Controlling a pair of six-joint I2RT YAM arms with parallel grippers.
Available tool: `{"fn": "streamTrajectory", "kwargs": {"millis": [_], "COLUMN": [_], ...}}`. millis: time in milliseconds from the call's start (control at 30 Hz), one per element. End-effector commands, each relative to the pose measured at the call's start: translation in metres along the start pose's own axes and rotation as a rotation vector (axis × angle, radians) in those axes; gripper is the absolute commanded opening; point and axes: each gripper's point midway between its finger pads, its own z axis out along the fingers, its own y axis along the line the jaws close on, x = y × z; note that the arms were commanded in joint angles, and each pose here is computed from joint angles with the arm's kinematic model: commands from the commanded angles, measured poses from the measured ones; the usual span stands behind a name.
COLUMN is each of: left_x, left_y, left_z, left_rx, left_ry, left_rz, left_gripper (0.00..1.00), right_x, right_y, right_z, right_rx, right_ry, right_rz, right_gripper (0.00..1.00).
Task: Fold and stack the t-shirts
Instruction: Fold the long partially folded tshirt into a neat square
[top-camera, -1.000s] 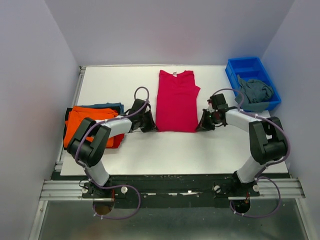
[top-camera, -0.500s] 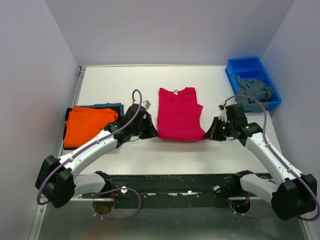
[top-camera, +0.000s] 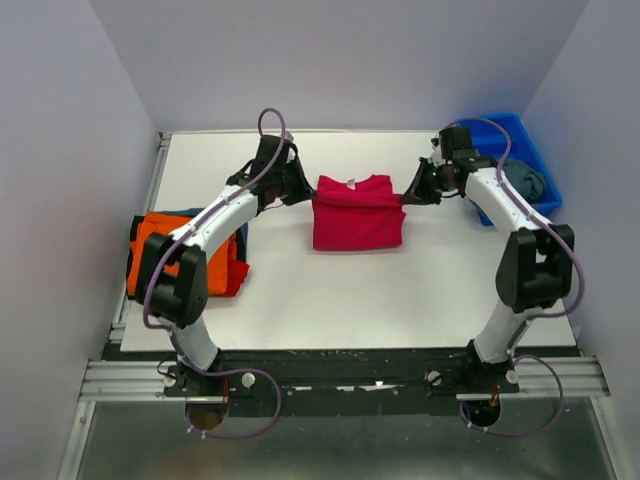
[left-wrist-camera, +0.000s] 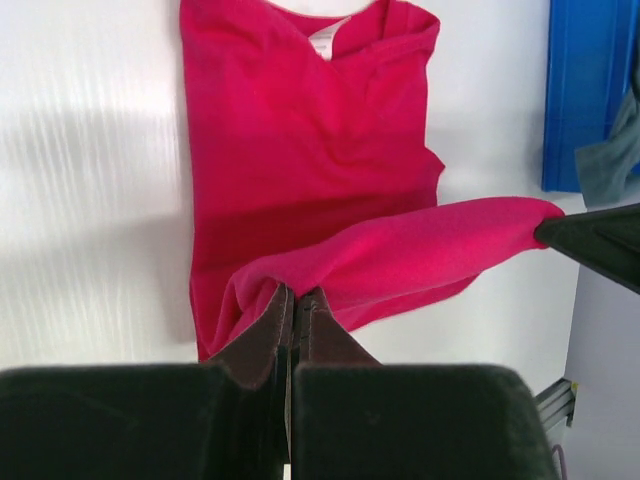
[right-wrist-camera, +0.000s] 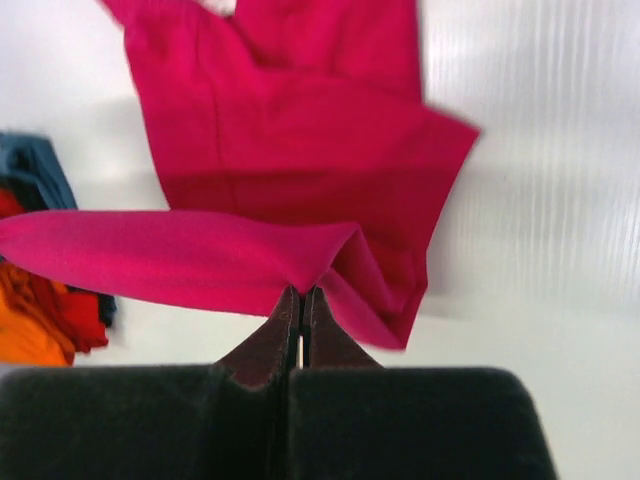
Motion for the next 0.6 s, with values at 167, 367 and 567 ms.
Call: {"fn": "streamTrajectory", "kwargs": {"millis": [167, 367, 567], "left_x": [-0.067, -0.095, -0.098], "left_y": [0.016, 0.026, 0.039], "left_z": [0.096, 0.139, 0.163], "left_rx": [-0.007, 0.041, 0.08], "left_ry": [-0.001, -0.023, -0.003], "left_rz": [-0.035, -0.086, -0.077], "left_gripper": [0.0, 0.0, 0.99], "right_x": [-0.083, -0.126, -0.137], "right_y": [-0.011, -0.003, -0.007], "right_z": [0.067, 0.105, 0.126], "right_rx": [-0.047, -0.126, -0.147], "right_ry": [0.036, 0.0, -0.022], "right_rz": [0.05, 0.063, 0.054], "right_gripper": [0.01, 0.04, 0.89]}}
